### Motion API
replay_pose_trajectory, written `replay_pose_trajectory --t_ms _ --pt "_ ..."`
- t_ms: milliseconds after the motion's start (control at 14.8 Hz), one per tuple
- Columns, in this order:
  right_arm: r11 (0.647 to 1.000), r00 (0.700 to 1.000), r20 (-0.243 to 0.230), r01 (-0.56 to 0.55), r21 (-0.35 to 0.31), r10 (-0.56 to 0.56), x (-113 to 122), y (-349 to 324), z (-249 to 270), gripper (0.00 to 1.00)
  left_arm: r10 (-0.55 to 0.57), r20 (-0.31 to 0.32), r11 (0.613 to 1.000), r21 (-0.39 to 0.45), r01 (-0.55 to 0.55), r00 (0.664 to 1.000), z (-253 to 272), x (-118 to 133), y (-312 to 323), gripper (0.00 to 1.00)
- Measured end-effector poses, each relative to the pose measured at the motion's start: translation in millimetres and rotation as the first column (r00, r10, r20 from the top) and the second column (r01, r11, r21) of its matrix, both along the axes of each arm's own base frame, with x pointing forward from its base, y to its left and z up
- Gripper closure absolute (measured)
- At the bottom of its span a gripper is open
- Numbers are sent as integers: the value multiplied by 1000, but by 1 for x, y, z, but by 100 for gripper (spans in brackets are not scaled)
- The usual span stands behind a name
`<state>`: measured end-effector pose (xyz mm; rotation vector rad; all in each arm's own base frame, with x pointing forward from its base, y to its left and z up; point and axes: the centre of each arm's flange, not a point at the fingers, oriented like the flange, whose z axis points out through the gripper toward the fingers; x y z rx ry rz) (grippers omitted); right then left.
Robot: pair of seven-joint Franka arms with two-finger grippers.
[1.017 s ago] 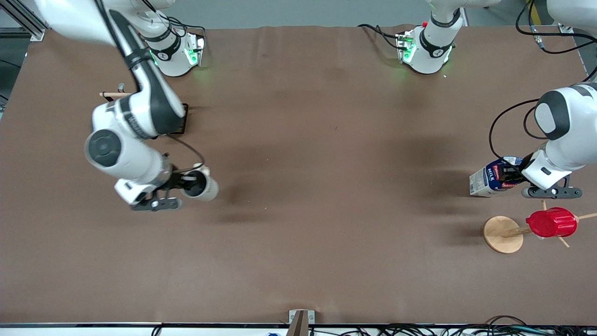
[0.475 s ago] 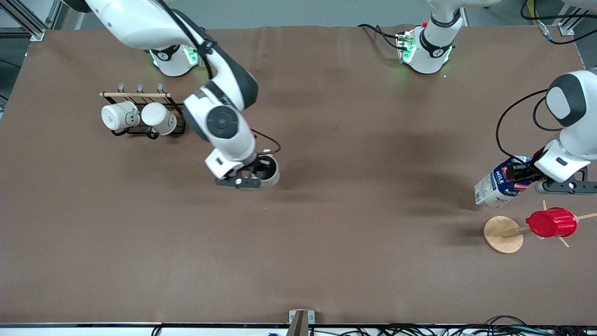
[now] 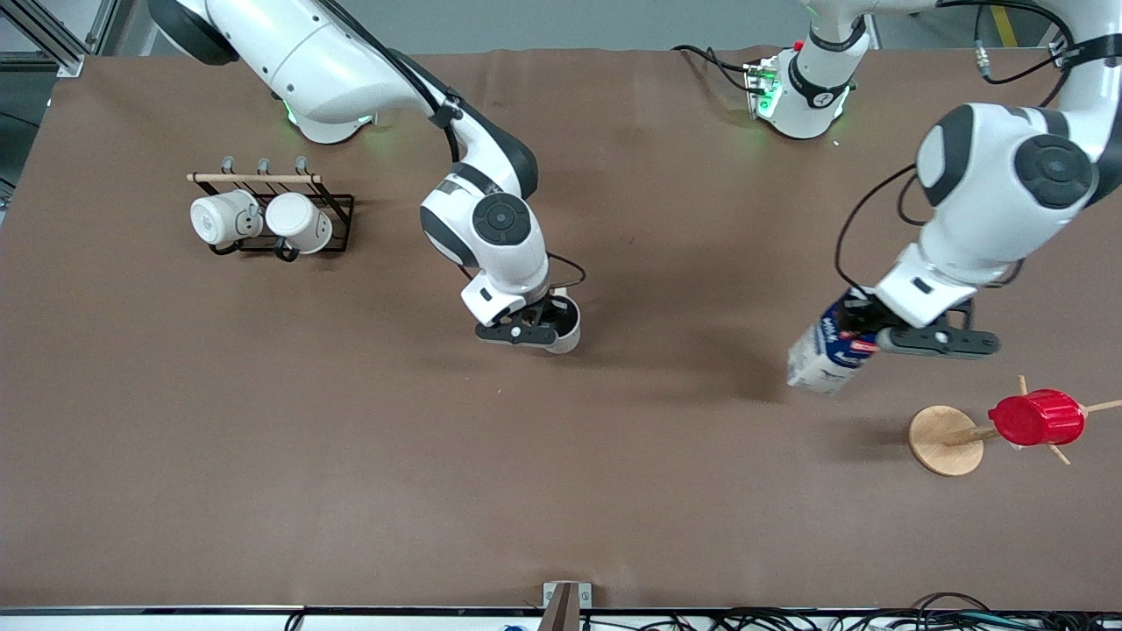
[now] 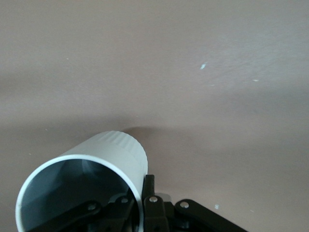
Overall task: Place cup and milk on table
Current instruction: 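Carry the mug with the right gripper while the left gripper carries the carton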
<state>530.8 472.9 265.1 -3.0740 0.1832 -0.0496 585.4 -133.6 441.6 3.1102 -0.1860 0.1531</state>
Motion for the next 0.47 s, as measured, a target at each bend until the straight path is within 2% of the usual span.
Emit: replay_pose_trajectory --t_ms 339,475 --pt "1000 1000 27 8 -28 -7 -6 16 -20 91 20 -115 999 -30 -24 993 -5 1 -91 72" --pt "999 999 32 20 -27 -19 -4 16 -20 76 25 -137 999 -22 -29 990 -19 -3 -121 72"
